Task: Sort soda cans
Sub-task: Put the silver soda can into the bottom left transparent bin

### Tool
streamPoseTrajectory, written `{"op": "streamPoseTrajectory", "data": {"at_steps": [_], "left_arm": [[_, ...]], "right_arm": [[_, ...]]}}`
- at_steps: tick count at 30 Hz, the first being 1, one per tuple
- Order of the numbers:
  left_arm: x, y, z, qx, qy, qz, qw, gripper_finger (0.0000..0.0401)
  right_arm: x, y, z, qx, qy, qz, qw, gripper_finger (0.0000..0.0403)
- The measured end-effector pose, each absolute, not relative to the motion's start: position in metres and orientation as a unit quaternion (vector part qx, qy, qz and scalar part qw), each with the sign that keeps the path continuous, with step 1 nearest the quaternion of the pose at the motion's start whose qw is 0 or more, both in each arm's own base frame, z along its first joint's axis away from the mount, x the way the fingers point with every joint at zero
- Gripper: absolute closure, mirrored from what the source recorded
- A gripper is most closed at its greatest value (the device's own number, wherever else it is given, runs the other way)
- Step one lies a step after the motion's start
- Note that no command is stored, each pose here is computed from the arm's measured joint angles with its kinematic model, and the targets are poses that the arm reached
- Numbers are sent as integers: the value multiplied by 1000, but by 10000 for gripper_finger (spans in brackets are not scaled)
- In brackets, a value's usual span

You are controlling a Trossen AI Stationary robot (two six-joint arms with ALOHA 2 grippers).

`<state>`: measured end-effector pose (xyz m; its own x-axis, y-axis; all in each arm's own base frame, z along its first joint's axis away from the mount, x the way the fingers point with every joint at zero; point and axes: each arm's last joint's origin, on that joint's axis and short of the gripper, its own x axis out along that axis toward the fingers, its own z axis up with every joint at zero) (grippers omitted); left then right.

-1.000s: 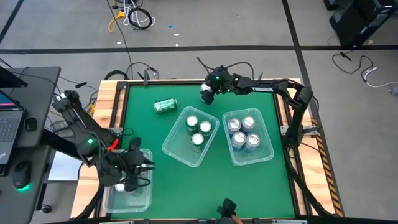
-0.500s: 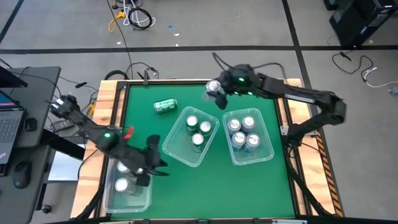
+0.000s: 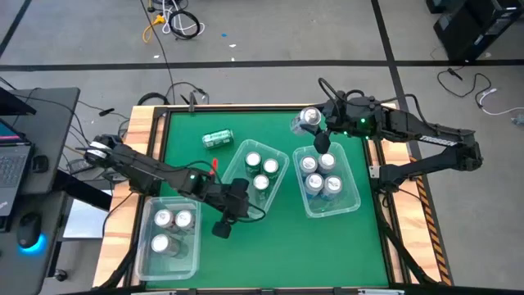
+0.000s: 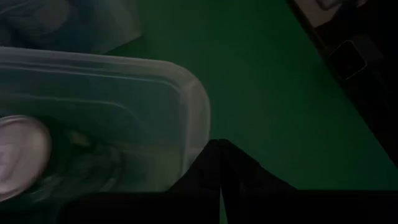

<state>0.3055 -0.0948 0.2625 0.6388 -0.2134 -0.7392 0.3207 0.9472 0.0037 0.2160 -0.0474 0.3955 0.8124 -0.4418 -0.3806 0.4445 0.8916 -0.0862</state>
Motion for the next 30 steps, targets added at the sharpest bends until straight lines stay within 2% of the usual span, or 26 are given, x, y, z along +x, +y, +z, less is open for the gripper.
{"op": "streamPoseTrajectory", "data": {"at_steps": [5,14,20,24,30], "left_arm": [[325,-78,251,63,386,-149,908,400],[345,-26,255,77,334,-55,938,400],[357,9,258,67,278,-29,958,400],[347,20,285,49,241,-38,968,401],[300,11,338,50,201,-36,978,401]], "right_arm": [[214,-47,393,2,214,-234,949,118],[212,-47,389,2,236,-233,943,118],[211,-42,385,8,257,-226,940,118],[213,-32,385,13,255,-204,945,118],[233,-12,378,26,253,-155,955,118]]}}
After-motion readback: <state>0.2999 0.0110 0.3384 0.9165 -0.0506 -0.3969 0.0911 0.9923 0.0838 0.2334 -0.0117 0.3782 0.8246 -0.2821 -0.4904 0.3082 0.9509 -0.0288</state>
